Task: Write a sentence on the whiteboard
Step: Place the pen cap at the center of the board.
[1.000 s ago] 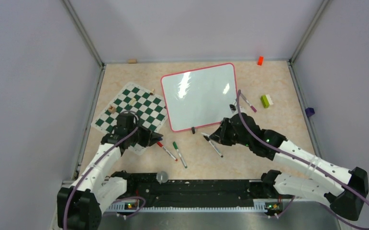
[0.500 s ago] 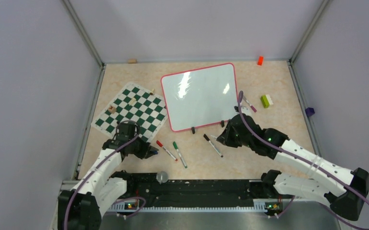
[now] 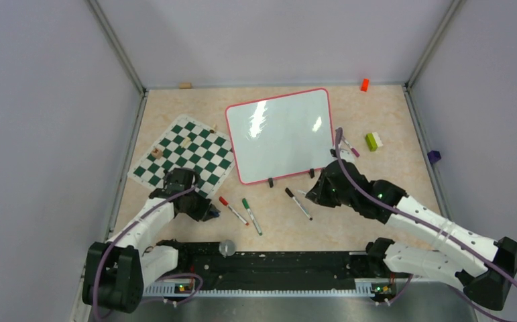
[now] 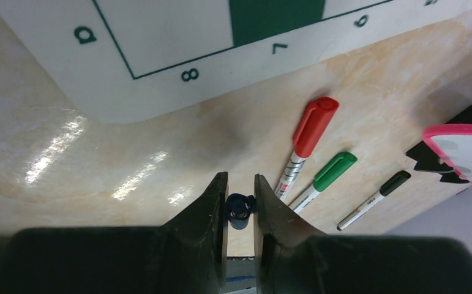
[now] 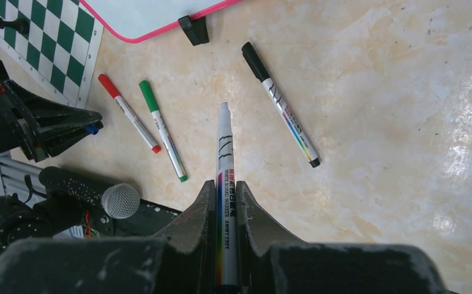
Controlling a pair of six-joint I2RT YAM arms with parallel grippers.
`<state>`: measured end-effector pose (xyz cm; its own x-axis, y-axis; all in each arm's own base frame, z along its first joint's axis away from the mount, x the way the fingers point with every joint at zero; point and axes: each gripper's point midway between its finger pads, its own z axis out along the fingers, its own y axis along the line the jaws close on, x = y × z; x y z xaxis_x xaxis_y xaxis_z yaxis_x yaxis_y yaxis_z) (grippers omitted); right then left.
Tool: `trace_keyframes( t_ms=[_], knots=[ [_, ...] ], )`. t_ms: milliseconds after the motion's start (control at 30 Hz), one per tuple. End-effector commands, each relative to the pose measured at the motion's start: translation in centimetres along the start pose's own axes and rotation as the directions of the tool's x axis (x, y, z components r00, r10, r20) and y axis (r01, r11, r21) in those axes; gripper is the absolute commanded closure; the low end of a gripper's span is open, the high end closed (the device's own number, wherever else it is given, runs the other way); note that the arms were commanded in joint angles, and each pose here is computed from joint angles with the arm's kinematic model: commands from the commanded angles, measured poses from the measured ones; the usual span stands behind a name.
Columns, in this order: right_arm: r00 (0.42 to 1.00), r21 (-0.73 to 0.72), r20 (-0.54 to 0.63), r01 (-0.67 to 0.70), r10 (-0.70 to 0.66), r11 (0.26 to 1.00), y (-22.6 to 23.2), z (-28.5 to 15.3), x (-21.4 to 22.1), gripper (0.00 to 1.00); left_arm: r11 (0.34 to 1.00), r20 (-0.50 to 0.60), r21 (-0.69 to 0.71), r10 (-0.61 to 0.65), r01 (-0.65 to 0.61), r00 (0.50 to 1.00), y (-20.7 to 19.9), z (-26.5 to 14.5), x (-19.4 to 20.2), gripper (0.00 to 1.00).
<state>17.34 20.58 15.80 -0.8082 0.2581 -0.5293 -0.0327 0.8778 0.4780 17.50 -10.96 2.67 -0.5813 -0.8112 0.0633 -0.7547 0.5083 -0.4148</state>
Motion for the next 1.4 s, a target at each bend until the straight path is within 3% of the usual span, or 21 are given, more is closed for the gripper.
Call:
trace_keyframes(
  t_ms=[0, 467, 567, 700, 900, 1033, 1067, 1133, 1367],
  knots=[
    [0.997, -0.042, 0.077, -0.011, 0.015, 0.999, 1.5, -1.7, -2.5, 1.00, 0.998, 0.098, 0.028, 0.057, -0.060, 0.994, -2.5, -0.8, -2.4, 1.00],
    [0.994, -0.018, 0.109, 0.033, -0.031, 0.999, 0.9, -1.8, -3.1, 1.00, 0.996, 0.032, -0.071, 0.063, -0.060, 0.997, -2.4, 0.0, -2.3, 0.85],
    [0.993, 0.003, 0.110, 0.043, -0.043, 0.999, 0.4, -1.6, -3.0, 1.00, 0.994, 0.000, -0.082, 0.067, -0.067, 0.998, -2.7, -0.3, -1.9, 0.69],
    [0.991, 0.024, 0.119, 0.055, -0.057, 0.998, 0.1, -1.4, -3.2, 1.00, 0.994, -0.011, -0.082, 0.077, -0.078, 0.997, -3.0, -0.7, -1.8, 0.56],
    [0.989, 0.026, 0.129, 0.074, -0.077, 0.997, 0.2, -1.6, -3.6, 1.00, 0.990, -0.010, -0.088, 0.110, -0.111, 0.994, -3.2, -1.9, -1.8, 0.45],
    [0.989, 0.041, 0.111, 0.089, -0.093, 0.995, 0.0, -1.7, -3.4, 1.00, 0.978, -0.042, -0.011, 0.208, -0.208, 0.977, -5.1, -3.7, -1.2, 0.36],
    [0.990, 0.052, 0.100, 0.098, -0.103, 0.994, -0.2, -1.7, -3.2, 1.00, 0.974, -0.040, 0.012, 0.227, -0.227, 0.973, -5.6, -4.2, -1.1, 0.30],
    [0.990, 0.080, 0.070, 0.113, -0.119, 0.990, -0.6, -1.7, -2.9, 1.00, 0.963, -0.011, 0.063, 0.264, -0.263, 0.964, -6.4, -5.4, -1.1, 0.02],
    [0.987, 0.185, -0.034, 0.158, -0.154, 0.970, -1.9, -2.8, -2.2, 1.00, 0.935, 0.036, 0.145, 0.323, -0.325, 0.946, -7.6, -7.9, -0.7, 0.01]
  ],
)
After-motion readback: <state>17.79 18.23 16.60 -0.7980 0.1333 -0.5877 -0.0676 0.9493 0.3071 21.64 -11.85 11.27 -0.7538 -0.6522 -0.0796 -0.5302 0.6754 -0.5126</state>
